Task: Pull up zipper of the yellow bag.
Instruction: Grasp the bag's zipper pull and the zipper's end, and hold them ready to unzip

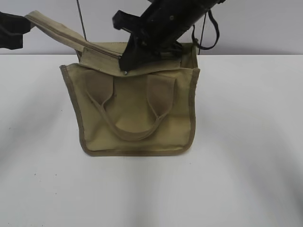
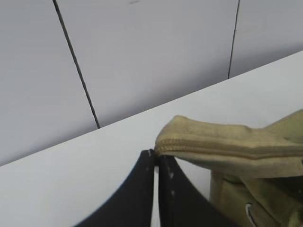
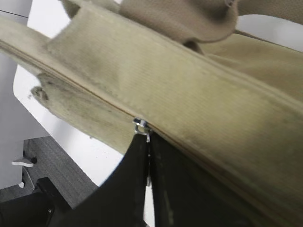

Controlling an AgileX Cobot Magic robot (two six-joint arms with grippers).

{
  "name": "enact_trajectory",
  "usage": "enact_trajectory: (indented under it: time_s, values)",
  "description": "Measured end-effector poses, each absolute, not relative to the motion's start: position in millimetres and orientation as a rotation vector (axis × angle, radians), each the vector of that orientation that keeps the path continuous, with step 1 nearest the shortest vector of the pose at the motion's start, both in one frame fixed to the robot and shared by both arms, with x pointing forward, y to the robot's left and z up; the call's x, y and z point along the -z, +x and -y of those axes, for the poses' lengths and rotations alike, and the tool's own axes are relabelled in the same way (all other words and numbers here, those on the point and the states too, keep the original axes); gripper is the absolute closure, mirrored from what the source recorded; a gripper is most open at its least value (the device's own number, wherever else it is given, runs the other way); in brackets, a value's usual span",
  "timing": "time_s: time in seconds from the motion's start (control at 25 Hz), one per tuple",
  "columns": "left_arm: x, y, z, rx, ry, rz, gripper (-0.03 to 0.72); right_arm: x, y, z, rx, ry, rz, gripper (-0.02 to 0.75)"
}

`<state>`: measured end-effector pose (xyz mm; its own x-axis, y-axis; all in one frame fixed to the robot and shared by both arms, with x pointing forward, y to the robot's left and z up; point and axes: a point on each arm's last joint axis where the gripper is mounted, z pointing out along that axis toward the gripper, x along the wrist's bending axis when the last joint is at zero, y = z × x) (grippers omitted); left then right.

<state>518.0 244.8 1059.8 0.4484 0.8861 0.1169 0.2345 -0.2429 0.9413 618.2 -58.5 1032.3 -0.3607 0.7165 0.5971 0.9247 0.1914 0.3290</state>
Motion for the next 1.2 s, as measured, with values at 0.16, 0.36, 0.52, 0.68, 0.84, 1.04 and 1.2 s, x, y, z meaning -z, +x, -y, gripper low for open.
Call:
enact_trajectory:
  time_s: [0.16, 0.36, 0.52, 0.68, 0.84, 1.04, 1.2]
  values:
    - [-1060, 518, -245, -0.846, 1.733, -0.973, 0.7, -1045, 621, 85, 0.911, -1.583, 2.224, 0.749]
    - [-1060, 518, -245, -0.845, 1.73, -0.974, 0.7, -1051, 624, 117, 0.808, -1.621, 2.29, 0.749]
    - [-1060, 518, -244, -0.838, 1.727, -0.964, 0.7, -1051, 622, 130, 0.717, -1.629, 2.34, 0.749]
    - [-1061, 518, -243, -0.832, 1.725, -0.954, 0.7, -1055, 620, 132, 0.707, -1.626, 2.358, 0.749]
    - [-1061, 518, -243, -0.832, 1.725, -0.954, 0.7, -1057, 619, 134, 0.699, -1.623, 2.373, 0.746]
    - [-1060, 518, -245, -0.843, 1.721, -0.983, 0.621, -1057, 619, 137, 0.69, -1.587, 2.419, 0.612]
    - [-1049, 516, -252, -0.85, 1.738, -1.068, 0.372, -1061, 618, 140, 0.712, -1.537, 2.466, 0.339]
